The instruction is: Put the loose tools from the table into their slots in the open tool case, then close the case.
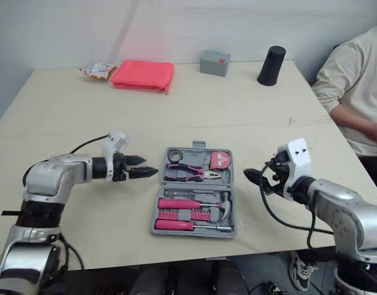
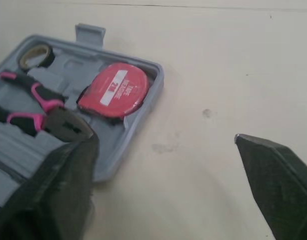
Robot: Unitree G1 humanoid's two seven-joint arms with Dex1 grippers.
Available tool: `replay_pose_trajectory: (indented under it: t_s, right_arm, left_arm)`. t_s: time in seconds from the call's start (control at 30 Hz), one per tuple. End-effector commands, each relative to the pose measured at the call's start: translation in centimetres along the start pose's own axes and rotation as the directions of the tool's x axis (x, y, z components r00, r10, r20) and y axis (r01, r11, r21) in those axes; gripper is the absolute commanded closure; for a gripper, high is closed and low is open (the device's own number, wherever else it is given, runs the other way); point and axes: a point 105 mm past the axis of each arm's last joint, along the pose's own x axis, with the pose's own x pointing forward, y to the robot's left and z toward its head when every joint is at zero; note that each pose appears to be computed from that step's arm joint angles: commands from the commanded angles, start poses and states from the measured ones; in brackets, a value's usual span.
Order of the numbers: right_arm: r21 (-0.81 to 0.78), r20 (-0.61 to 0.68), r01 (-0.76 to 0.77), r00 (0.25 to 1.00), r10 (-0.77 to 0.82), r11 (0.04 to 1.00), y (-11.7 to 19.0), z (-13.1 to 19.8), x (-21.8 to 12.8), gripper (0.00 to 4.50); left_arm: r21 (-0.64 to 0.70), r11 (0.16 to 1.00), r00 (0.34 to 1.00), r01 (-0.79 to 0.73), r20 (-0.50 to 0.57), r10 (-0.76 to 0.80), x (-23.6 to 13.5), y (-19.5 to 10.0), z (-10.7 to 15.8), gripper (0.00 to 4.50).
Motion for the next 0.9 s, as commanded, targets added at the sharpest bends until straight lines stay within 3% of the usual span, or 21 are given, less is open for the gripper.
replay_pose_trajectory:
  t_s: [0.03,0.27,0.4,0.5,0.63,0.67,0.77,0.9]
  right_arm:
    - [0.109,-0.025,0.028,0.999,-0.026,0.994,0.2,0.3,0.8,0.02]
    - [0.115,-0.125,0.049,0.992,-0.035,0.992,1.7,-1.0,3.4,0.02]
    - [0.088,-0.146,0.068,0.988,-0.055,0.994,1.4,-1.3,3.8,0.00]
    - [0.088,-0.149,0.084,0.986,-0.070,0.993,1.1,-1.4,4.3,0.84]
    - [0.099,-0.154,0.083,0.986,-0.067,0.992,1.2,-1.7,4.7,0.84]
    - [0.099,-0.153,0.079,0.986,-0.063,0.992,1.3,-1.7,4.8,0.89]
    - [0.099,-0.136,0.063,0.989,-0.050,0.993,1.4,-1.4,5.0,1.75]
    - [0.088,-0.137,0.094,0.987,-0.082,0.992,0.8,-1.4,5.2,3.67]
  left_arm:
    - [-0.043,0.999,0.999,-0.019,-0.027,0.018,0.6,-0.4,0.2,0.01]
    - [-0.054,0.998,0.998,-0.045,-0.038,0.043,1.4,-0.4,-0.3,0.01]
    - [-0.043,0.998,0.998,-0.042,-0.044,0.040,1.6,-0.7,-0.4,1.10]
    - [-0.037,0.998,0.998,-0.042,-0.047,0.040,1.8,-0.8,-0.6,1.17]
    - [-0.022,0.999,0.998,-0.043,-0.050,0.042,1.9,-1.0,-0.9,1.17]
    - [-0.009,0.999,0.998,-0.044,-0.048,0.044,2.0,-1.0,-0.9,1.41]
    - [0.002,1.000,0.999,-0.027,-0.037,0.027,2.2,-1.5,-0.7,2.36]
    - [0.009,1.000,0.999,-0.001,-0.035,0.001,2.5,-2.3,-0.8,4.08]
